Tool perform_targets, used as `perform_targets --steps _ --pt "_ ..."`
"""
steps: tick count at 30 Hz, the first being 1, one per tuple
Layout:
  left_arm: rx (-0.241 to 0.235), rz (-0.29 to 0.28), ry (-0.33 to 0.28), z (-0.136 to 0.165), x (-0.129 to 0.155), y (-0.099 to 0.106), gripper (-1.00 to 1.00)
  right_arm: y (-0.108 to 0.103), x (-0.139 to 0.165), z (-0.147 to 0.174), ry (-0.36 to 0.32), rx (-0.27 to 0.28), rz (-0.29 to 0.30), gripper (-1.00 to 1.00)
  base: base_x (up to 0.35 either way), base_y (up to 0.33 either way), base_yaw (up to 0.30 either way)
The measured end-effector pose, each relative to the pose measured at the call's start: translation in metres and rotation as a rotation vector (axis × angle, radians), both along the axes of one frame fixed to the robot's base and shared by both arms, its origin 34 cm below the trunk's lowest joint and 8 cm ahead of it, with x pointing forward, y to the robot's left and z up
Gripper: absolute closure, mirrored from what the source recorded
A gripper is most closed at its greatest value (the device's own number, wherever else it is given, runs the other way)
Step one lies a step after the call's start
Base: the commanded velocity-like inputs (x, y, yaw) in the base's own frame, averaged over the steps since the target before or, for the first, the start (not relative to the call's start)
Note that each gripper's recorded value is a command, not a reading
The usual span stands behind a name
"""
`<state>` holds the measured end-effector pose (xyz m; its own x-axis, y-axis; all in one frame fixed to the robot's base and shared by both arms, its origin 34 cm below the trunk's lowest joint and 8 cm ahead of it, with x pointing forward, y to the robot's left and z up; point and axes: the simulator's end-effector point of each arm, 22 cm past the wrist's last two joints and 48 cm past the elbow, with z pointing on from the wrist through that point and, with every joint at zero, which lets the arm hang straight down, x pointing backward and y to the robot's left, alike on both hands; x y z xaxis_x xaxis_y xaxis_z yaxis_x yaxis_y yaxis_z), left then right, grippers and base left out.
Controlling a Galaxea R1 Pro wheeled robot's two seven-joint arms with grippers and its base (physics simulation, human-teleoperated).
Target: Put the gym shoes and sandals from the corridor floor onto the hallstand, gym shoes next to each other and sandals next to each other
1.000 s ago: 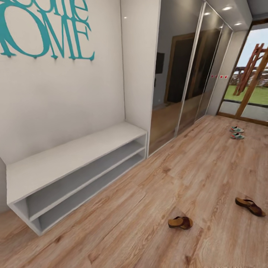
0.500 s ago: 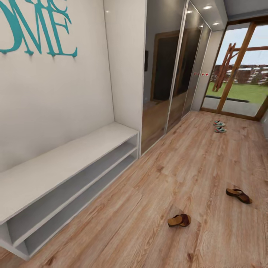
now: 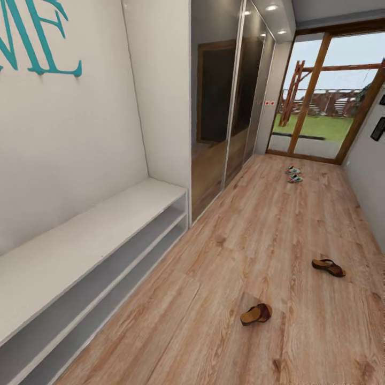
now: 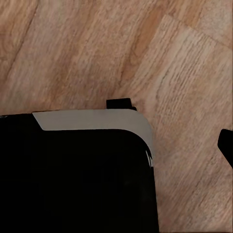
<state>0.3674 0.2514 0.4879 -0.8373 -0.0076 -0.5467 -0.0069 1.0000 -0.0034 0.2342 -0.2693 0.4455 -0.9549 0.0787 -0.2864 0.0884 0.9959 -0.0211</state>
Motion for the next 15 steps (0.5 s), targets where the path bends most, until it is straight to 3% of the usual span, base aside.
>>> perform_targets --steps 5,15 --pt "0.000 0.000 0.005 -0.0011 -0.0016 0.0000 -1.00 -0.0005 -0.0017 -0.0005 0.005 -0.001 -0.001 -1.00 0.138 0.149 -0.261" --pt "0.000 0.000 0.014 -0.0033 -0.0047 0.0000 -1.00 -0.0007 -0.0051 -0.0013 0.014 -0.001 0.000 -1.00 0.019 0.019 -0.261"
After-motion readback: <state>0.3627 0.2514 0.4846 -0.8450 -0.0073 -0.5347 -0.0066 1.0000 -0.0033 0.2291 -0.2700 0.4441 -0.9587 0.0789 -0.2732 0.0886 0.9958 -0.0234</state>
